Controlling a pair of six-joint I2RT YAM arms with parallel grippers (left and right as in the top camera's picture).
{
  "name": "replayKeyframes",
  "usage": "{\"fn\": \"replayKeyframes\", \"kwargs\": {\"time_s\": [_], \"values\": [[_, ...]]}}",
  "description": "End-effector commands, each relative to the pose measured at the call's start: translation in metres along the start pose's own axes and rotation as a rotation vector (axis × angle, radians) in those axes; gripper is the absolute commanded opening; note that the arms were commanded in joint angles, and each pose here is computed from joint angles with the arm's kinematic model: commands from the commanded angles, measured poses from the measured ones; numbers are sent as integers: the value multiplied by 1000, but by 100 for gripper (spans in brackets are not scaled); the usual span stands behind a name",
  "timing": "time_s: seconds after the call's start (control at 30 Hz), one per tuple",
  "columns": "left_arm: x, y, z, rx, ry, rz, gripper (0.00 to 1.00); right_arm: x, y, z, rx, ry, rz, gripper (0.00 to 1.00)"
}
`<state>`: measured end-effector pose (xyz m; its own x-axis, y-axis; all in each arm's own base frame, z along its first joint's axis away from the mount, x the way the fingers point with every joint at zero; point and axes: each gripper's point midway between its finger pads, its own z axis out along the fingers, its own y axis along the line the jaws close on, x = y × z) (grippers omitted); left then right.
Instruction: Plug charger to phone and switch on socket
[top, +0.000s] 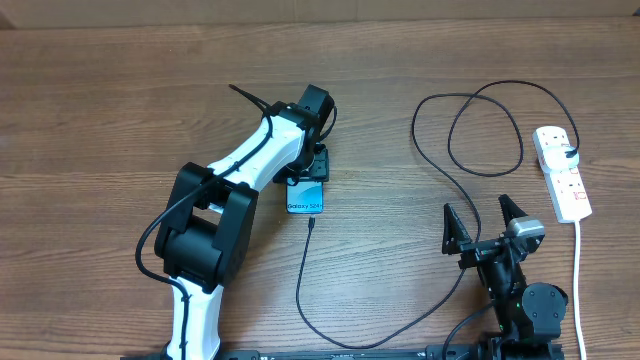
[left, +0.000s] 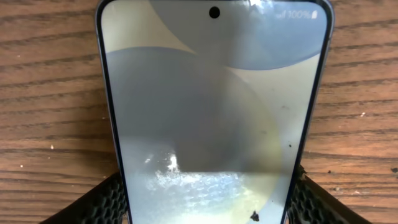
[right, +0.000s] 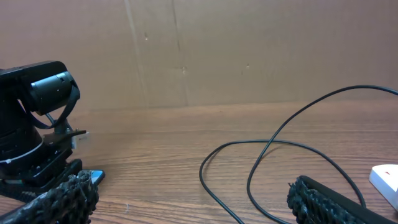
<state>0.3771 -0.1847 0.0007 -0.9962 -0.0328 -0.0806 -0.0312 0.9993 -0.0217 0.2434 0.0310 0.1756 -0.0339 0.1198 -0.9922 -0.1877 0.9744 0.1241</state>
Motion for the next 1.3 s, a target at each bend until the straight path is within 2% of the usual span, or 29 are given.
{"fn": "replayKeyframes", "kwargs": {"time_s": [0.0,0.23,0.53,0.97,1.27], "values": [[17,4,22,-15,68,4,61,2,1,0,-4,-3,-5,100],[17,4,22,-14,67,4,60,2,1,0,-4,-3,-5,100],[12,3,17,-8,55,0,53,2,1,0,-3,-3,-5,100],[-5,-4,-23,15,20,-5,50,2,1,0,-4,-3,-5,100],[-4,-7,-51,30,39,-1,50,2,1,0,-4,-3,-5,100]]}}
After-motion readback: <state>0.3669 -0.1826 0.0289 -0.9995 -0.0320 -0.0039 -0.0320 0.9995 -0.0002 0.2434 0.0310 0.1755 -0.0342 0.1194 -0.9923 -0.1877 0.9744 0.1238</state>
